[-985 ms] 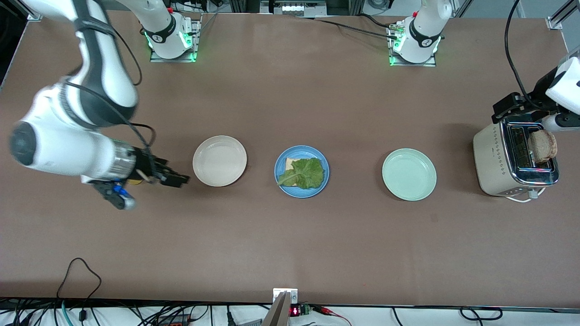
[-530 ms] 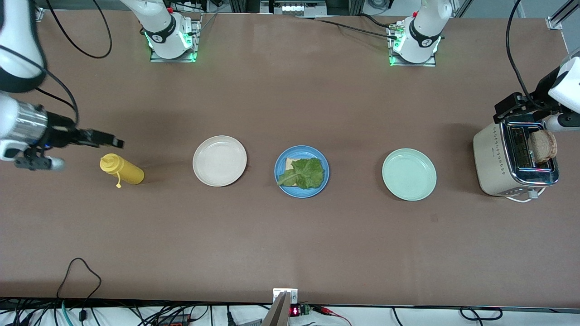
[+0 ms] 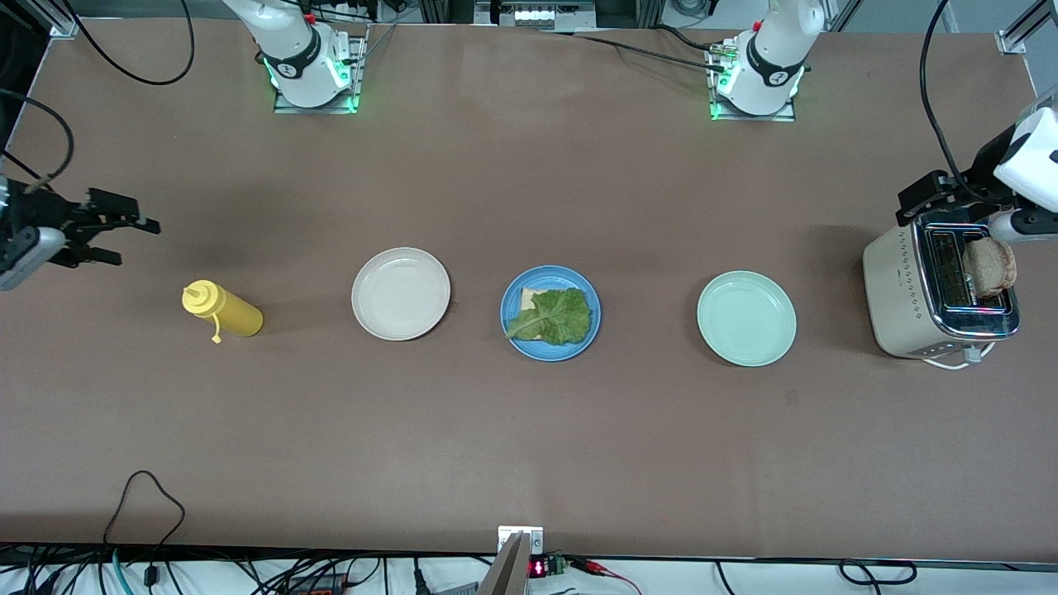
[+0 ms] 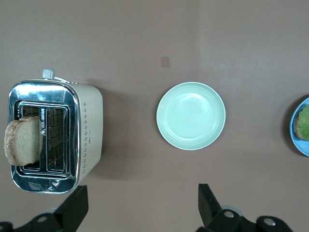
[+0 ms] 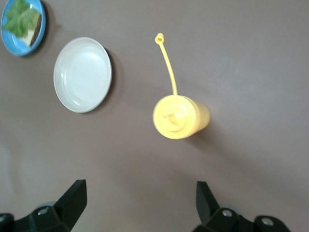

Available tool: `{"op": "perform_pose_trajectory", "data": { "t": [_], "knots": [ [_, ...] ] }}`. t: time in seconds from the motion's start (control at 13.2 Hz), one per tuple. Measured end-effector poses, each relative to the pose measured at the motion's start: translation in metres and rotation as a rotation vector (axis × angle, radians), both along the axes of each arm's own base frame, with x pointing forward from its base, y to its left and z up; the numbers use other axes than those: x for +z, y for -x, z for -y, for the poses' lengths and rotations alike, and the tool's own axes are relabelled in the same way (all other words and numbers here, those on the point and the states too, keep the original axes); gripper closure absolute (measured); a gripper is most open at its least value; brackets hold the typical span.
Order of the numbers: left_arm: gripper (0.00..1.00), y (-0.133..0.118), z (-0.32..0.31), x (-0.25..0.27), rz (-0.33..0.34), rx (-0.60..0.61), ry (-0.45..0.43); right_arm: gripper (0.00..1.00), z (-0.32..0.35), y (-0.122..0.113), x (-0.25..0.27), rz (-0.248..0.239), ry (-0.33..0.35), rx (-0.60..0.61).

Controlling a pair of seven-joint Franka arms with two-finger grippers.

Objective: Make sandwich in blue plate with both arms
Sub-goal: 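Move the right gripper back toward the yellow mustard bottle, then grasp the yellow mustard bottle with the right gripper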

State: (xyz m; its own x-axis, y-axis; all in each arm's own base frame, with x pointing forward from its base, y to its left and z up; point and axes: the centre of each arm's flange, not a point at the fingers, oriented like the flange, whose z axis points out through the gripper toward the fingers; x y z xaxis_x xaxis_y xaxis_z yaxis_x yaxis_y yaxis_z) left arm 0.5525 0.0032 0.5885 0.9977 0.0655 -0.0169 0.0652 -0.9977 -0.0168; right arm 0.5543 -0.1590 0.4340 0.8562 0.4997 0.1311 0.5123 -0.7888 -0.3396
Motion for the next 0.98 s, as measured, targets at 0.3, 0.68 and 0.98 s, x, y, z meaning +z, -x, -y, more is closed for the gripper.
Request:
{"op": "perform_pose_trajectory", "data": {
  "t": [0.3, 0.68, 0.98],
  "knots": [
    [0.0, 0.008, 0.006, 0.013, 0.006, -0.002, -0.003, 0.0, 0.039, 0.007, -0.038, 0.13, 0.0, 0.172],
    [0.0, 0.013, 0.002, 0.021, 0.015, 0.006, -0.004, 0.0, 0.083, 0.018, -0.115, 0.239, -0.144, 0.23],
    [0.0, 0.013, -0.004, 0.031, 0.032, 0.019, -0.004, 0.0, 0.092, 0.021, -0.155, 0.295, -0.213, 0.265]
  ]
}}
